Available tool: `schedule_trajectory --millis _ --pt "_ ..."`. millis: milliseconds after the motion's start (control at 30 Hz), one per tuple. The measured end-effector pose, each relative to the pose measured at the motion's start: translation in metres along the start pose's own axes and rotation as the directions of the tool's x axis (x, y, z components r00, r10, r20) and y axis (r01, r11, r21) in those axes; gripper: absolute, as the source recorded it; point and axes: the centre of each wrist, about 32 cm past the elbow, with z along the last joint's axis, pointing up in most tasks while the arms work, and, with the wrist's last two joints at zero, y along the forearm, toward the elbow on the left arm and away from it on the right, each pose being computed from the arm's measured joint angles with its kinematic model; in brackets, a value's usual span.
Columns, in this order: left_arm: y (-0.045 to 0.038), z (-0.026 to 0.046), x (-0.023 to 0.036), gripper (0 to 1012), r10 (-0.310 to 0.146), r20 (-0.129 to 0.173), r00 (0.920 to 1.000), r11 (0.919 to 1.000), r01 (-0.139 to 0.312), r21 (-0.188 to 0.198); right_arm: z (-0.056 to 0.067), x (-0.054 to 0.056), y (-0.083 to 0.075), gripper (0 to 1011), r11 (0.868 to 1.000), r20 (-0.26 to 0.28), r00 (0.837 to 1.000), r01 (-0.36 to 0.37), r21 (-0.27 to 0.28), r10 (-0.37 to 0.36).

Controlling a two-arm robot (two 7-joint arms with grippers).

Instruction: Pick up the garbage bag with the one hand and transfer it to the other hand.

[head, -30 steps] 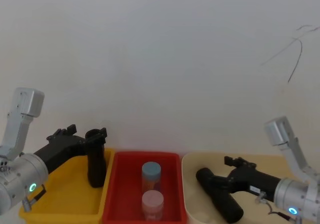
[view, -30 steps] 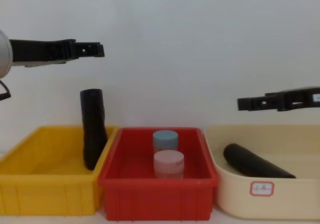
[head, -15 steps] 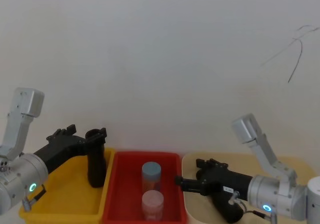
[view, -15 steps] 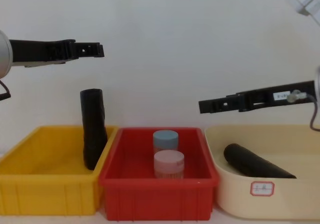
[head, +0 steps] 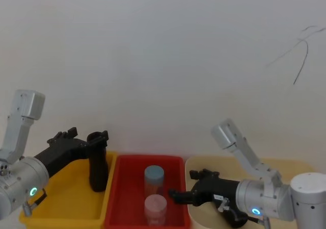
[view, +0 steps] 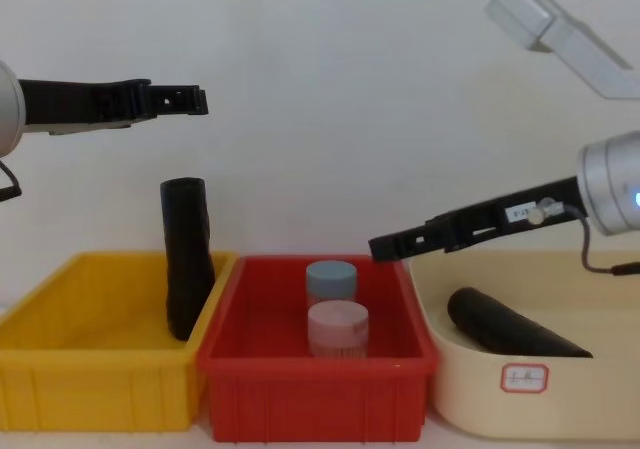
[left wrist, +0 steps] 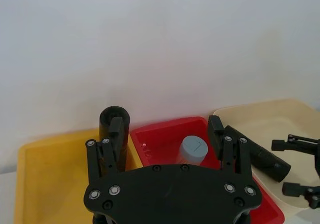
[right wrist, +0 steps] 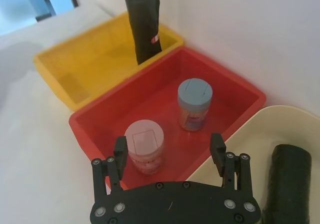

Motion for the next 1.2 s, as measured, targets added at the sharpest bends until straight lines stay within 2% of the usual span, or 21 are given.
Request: schedule_trajectory --millis 400,833,1200 --pt "0.0 0.0 0.0 1001 0.0 0.0 1.0 1.0 0.0 0.0 0.008 -0.006 0.02 1001 0.996 0.047 0.999 -0.016 -0.089 0.02" --pt "0.0 0.0 0.0 1001 0.0 0.0 1.0 1.0 0.0 0.0 0.017 -0.011 0.038 1001 0.989 0.109 0.993 -0.02 -0.149 0.036" --pt "0.0 0.0 0.0 1001 0.0 0.0 1.0 1.0 0.0 0.0 0.02 -0.009 0.053 1001 0.982 0.138 0.99 -0.017 -0.188 0.043"
